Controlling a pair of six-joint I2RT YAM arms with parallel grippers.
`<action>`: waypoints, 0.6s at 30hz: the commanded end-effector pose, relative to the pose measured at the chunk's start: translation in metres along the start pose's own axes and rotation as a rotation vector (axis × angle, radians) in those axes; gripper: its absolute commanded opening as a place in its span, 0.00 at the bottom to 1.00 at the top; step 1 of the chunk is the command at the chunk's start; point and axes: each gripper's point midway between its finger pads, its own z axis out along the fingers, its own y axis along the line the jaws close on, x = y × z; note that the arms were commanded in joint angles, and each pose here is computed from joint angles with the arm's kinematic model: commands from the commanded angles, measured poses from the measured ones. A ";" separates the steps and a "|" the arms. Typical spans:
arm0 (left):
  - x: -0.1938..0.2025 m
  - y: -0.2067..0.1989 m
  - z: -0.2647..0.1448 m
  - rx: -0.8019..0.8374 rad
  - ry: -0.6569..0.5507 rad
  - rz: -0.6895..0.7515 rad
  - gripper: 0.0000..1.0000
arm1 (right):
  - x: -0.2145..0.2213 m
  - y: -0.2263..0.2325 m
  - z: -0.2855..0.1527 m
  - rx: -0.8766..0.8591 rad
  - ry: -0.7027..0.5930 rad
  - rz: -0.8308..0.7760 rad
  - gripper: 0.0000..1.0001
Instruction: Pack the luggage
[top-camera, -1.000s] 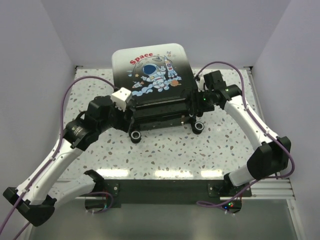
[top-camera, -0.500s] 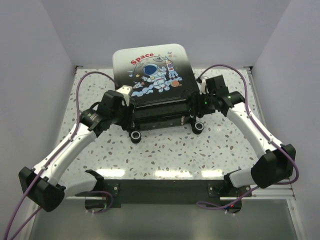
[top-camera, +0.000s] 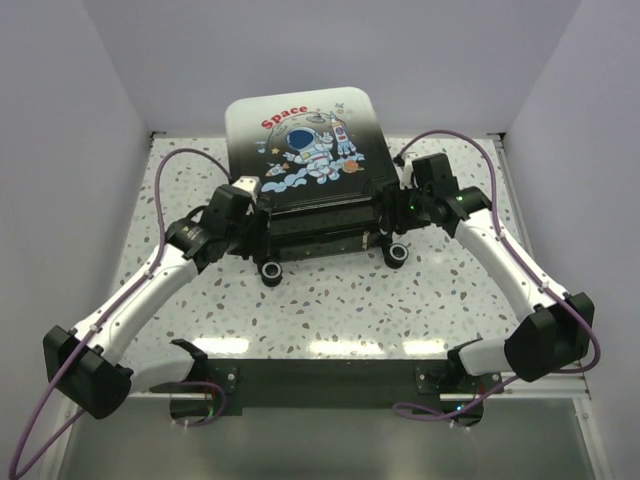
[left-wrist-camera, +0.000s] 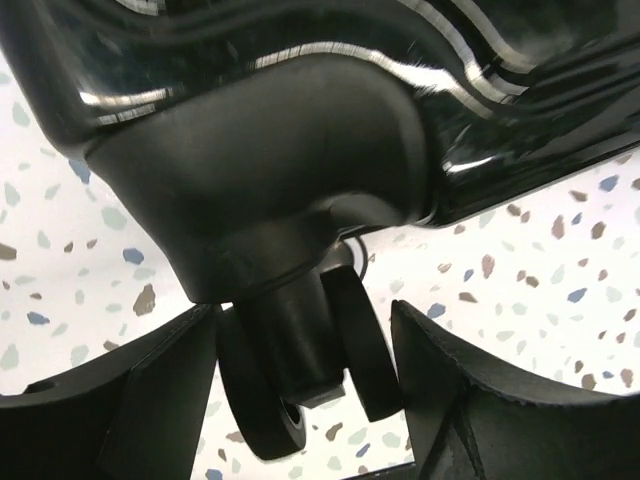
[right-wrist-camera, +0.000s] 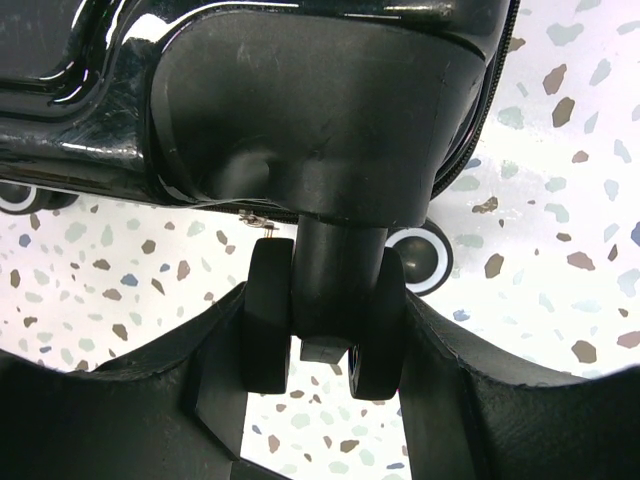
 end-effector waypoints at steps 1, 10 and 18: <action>0.019 0.011 0.001 -0.043 0.052 -0.017 0.73 | -0.035 0.006 -0.021 -0.023 -0.170 -0.079 0.00; -0.010 -0.005 0.006 0.015 -0.037 -0.036 0.43 | -0.037 0.006 -0.014 -0.029 -0.179 -0.090 0.00; -0.032 -0.012 0.011 0.034 -0.115 -0.039 0.01 | -0.059 -0.001 -0.003 0.010 -0.209 -0.121 0.00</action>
